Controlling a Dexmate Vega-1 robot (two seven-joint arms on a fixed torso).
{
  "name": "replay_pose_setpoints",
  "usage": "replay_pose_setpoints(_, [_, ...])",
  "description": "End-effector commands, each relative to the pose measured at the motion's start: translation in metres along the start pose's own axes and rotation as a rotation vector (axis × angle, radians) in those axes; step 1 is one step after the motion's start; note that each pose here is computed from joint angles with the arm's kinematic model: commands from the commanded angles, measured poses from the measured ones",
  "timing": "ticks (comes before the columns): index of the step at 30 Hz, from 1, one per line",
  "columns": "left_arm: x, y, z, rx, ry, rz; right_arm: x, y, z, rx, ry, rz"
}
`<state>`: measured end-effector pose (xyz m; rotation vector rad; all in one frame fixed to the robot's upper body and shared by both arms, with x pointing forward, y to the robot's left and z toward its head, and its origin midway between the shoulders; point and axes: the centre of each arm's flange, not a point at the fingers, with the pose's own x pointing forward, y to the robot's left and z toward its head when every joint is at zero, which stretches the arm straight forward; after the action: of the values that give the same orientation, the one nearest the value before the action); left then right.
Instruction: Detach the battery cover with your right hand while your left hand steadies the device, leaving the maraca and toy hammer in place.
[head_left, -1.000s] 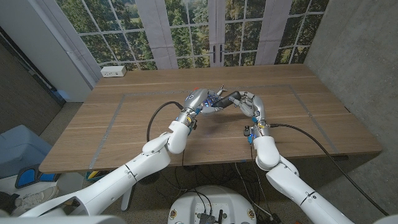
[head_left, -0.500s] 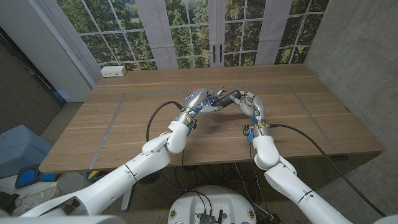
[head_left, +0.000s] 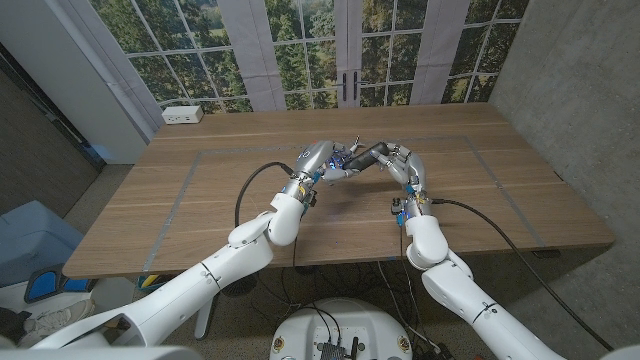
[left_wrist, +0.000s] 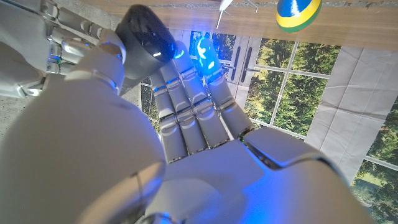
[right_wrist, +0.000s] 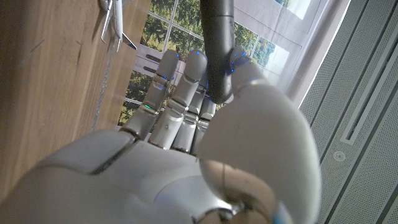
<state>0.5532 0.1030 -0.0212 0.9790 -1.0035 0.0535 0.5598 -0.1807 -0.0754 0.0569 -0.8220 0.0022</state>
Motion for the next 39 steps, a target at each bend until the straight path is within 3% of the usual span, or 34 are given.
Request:
replay_pose_setpoints(1, [0.0026, 0.0013, -0.0051, -0.008, 0.002, 0.003, 0.0079, -0.0016, -0.0042, 0.063, -0.006, -0.014])
replay_pose_setpoints(14, [0.0013, 0.0024, -0.0072, -0.013, -0.001, 0.010, 0.0111, -0.0062, -0.0115, 0.208, -0.019, -0.029])
replay_pose_setpoints(25, [0.0007, 0.0030, -0.0077, -0.011, 0.000, 0.009, 0.0100, -0.0069, -0.0115, 0.212, -0.049, -0.020])
replay_pose_setpoints(31, [0.0005, 0.0034, -0.0073, -0.009, 0.001, 0.006, 0.0082, -0.0063, -0.0101, 0.160, -0.064, -0.047])
replay_pose_setpoints(39, [-0.0002, 0.0042, -0.0054, -0.007, -0.001, 0.013, 0.0086, -0.0069, -0.0102, 0.182, -0.075, -0.060])
